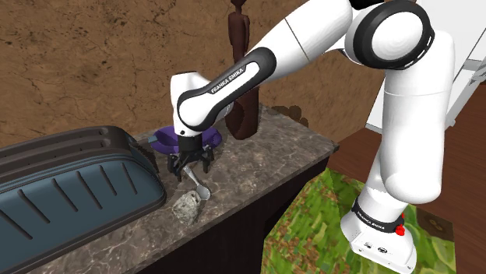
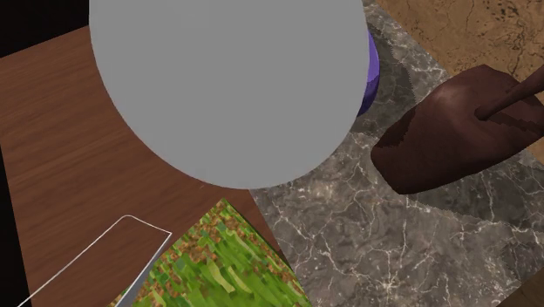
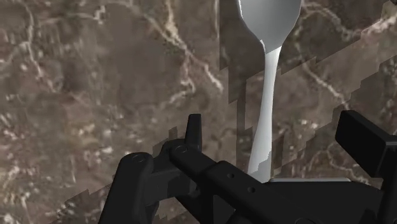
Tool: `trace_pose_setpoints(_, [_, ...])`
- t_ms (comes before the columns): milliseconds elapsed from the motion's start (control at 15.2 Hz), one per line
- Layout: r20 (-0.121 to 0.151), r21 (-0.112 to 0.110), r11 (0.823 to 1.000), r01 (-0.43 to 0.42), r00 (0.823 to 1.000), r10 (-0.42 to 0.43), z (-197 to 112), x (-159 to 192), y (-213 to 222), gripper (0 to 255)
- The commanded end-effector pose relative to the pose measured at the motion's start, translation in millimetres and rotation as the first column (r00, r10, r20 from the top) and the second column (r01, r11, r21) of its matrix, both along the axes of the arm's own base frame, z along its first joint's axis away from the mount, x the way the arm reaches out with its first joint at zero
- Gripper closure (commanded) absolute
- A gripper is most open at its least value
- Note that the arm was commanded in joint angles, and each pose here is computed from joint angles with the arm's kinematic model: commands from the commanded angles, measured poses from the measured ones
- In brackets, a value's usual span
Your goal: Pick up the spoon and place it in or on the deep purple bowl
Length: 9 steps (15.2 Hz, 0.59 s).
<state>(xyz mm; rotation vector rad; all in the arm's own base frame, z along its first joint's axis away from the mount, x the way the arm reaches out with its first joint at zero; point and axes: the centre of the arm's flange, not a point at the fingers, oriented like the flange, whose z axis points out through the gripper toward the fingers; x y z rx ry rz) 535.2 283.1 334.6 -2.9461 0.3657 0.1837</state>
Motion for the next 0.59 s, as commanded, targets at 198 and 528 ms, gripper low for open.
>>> trace_pose_setpoints(198, [0.0,0.0,1.0,0.0,1.0,0.0,-1.9,0.0,0.2,0])
trace_pose_setpoints(528, [0.0,0.0,1.0,0.0,1.0,0.0,-1.9,-0.1,0.2,255])
